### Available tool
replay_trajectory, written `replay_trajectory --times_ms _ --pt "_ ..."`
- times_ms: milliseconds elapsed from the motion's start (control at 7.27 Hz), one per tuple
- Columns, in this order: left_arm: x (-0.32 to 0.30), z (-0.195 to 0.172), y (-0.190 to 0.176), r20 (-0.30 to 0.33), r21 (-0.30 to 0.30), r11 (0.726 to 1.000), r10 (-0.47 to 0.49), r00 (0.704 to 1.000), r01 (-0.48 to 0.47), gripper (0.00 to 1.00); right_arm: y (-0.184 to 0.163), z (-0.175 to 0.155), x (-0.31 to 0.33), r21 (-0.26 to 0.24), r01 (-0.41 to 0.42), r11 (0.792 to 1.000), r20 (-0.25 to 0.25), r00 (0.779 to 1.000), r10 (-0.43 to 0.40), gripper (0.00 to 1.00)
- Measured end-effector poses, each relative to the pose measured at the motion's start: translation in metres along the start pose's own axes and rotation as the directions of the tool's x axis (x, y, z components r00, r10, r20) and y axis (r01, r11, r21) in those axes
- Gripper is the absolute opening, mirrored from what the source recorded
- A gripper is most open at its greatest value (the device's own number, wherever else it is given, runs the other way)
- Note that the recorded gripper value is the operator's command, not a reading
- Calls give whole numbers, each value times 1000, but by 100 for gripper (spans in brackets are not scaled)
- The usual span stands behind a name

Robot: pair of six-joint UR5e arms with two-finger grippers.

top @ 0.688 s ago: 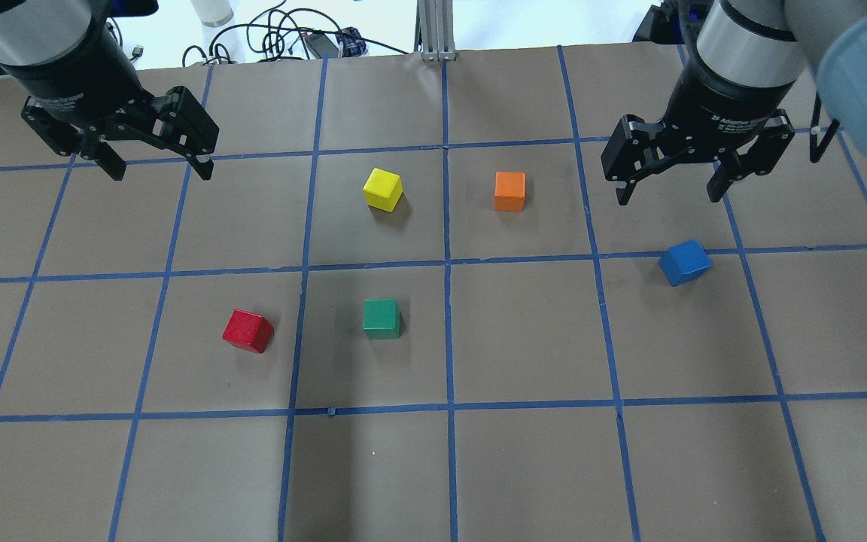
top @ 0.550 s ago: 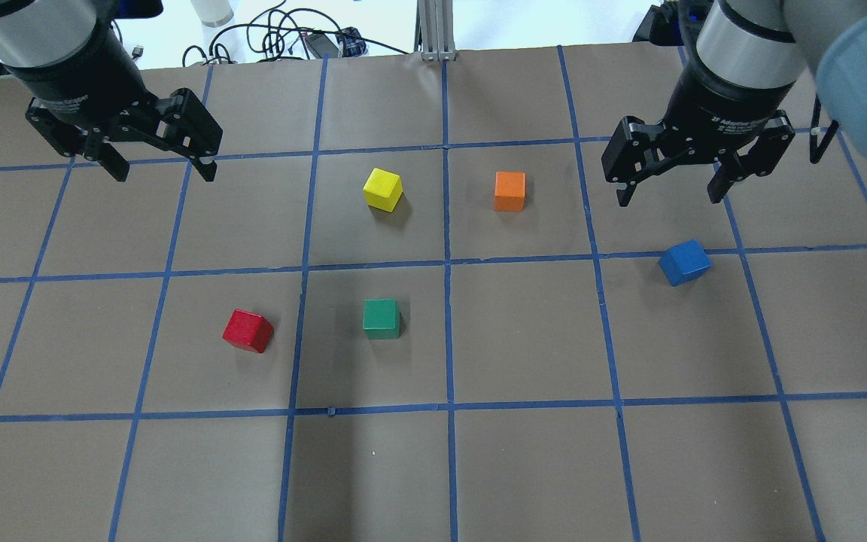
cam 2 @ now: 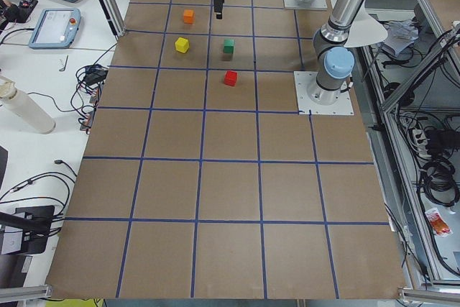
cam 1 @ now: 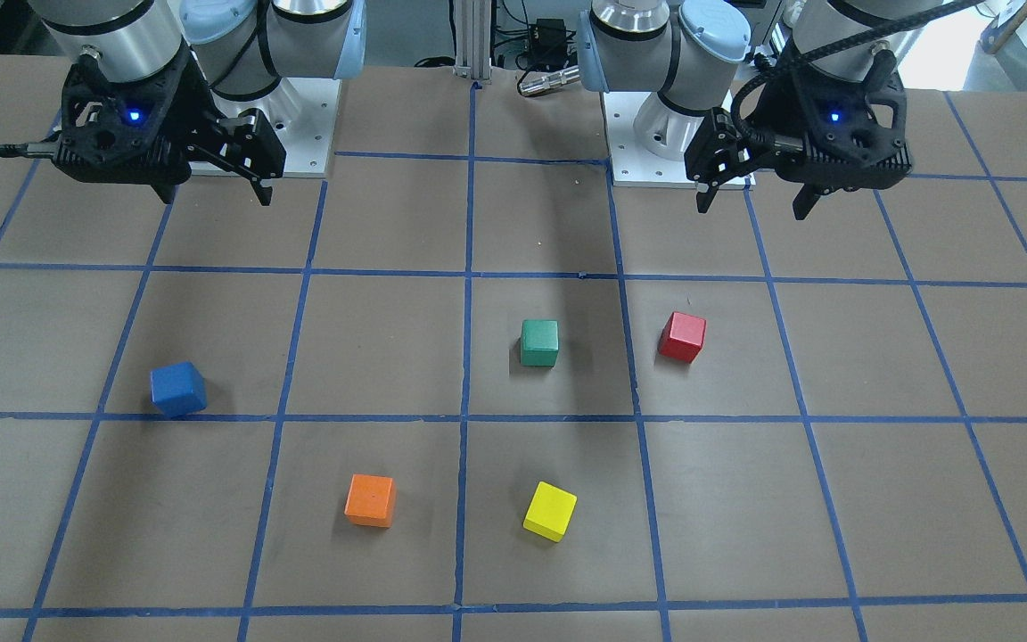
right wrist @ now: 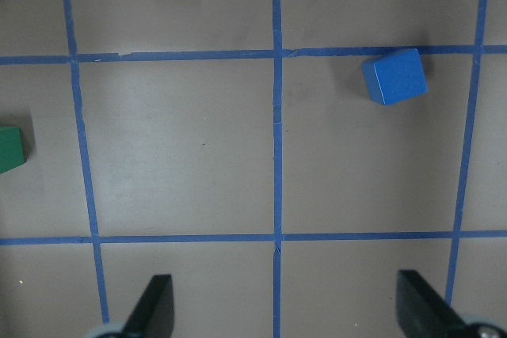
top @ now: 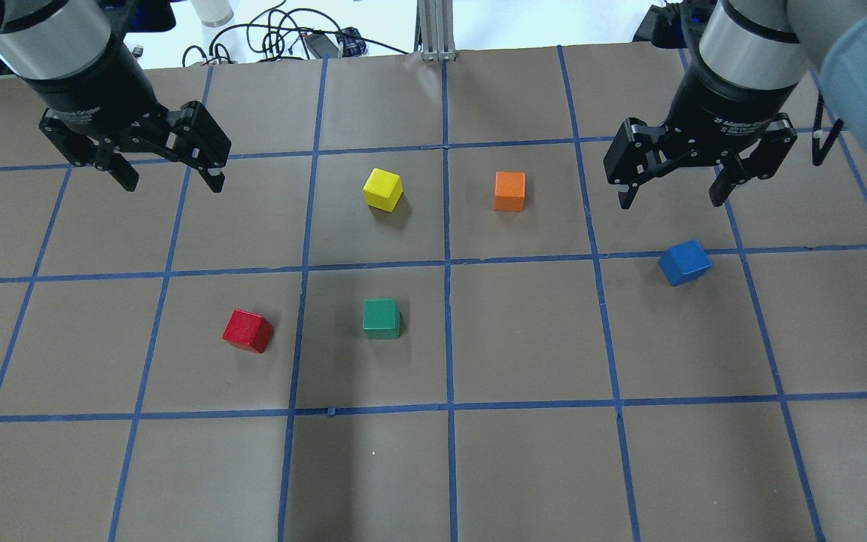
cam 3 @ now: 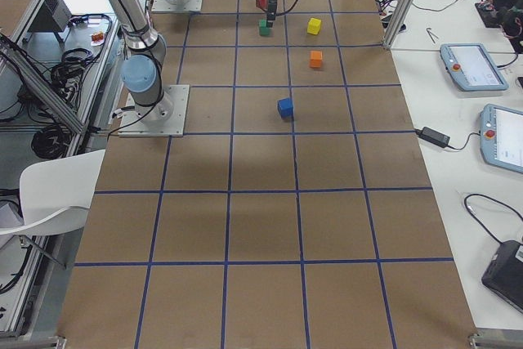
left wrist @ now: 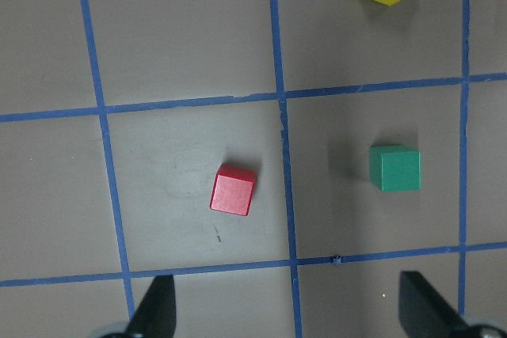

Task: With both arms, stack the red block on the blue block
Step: 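Lower the left gripper over the red cube, then close the left gripper on the red cube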

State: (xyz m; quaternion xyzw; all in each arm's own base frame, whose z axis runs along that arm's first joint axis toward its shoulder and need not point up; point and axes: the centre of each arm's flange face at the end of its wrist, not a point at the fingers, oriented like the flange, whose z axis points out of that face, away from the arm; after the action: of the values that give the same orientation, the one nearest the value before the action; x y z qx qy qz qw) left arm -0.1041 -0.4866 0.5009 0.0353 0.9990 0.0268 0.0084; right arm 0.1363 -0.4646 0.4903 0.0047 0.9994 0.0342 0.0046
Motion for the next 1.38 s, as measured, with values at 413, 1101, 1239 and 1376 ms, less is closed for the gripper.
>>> replay_trajectory --times_ms 413,1101,1239,1376 --pt "-24 103 -9 31 -21 999 38 999 -38 100 1 0 0 -2 0 1000 -3 1000 0 100" --pt "-22 254 15 22 -50 950 308 951 -307 100 2 -3 0 8 0 1000 -6 1000 0 100" --pt "-21 269 17 26 -42 947 319 947 -318 100 2 -3 0 10 0 1000 -6 1000 0 100" --pt "-22 281 17 28 -38 947 319 947 -318 100 2 -3 0 11 -1 1000 -6 1000 1 100"
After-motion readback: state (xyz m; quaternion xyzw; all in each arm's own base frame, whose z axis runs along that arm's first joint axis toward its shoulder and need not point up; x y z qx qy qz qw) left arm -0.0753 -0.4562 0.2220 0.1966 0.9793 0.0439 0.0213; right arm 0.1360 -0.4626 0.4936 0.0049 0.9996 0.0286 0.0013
